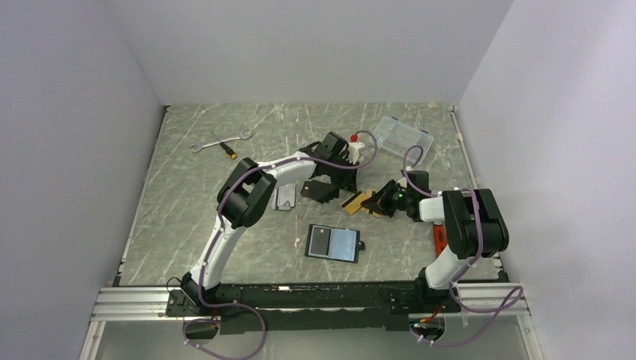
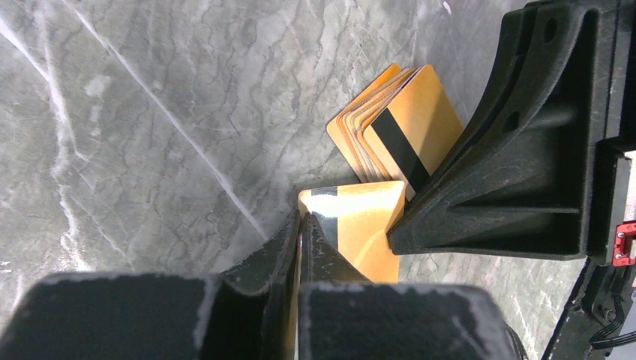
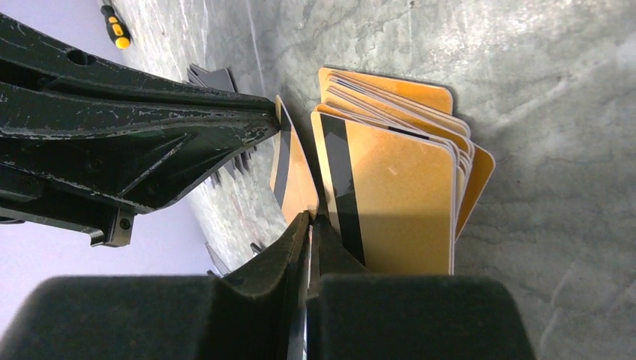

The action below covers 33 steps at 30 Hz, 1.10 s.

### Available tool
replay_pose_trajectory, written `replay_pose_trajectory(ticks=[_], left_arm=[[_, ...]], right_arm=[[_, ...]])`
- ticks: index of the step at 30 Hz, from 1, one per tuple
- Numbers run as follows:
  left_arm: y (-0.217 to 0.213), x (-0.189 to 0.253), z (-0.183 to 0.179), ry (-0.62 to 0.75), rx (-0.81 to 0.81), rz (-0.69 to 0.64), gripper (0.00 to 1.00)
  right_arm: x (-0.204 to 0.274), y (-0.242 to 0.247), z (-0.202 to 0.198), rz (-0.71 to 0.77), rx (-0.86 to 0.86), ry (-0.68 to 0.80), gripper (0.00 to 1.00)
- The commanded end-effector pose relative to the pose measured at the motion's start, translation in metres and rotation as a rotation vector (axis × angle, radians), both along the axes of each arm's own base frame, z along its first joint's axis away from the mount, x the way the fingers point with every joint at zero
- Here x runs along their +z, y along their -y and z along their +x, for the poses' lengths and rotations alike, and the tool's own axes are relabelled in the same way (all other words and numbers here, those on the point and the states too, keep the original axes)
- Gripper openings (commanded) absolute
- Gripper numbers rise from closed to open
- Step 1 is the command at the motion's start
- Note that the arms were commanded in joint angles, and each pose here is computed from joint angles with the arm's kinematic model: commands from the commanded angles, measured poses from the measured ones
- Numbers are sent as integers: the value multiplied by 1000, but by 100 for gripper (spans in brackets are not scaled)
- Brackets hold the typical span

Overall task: Put the credit cards into the card holder
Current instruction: Pick up the credit card from the center of the board.

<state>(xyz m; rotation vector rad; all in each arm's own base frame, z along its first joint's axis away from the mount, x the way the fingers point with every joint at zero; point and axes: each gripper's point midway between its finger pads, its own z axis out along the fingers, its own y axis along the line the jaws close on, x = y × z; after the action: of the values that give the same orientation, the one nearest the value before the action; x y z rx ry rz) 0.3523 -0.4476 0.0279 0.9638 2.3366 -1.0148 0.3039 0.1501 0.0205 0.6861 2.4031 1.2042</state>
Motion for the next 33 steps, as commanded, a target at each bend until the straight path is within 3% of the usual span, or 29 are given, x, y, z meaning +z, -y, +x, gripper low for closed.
replay_pose_trajectory(ticks=[1,25,33], left_arm=[[3,-6,-45,-148,-63,-10,0],[2,21,-72,-365,-79,-163,0],[-10,54,-46,-333,-38,-226,27]], right_arm=[[16,3,25,-18,-51,113,2],[50,7,24,-43,-70,209,0],[42,17,7,-149,-38,174,0]])
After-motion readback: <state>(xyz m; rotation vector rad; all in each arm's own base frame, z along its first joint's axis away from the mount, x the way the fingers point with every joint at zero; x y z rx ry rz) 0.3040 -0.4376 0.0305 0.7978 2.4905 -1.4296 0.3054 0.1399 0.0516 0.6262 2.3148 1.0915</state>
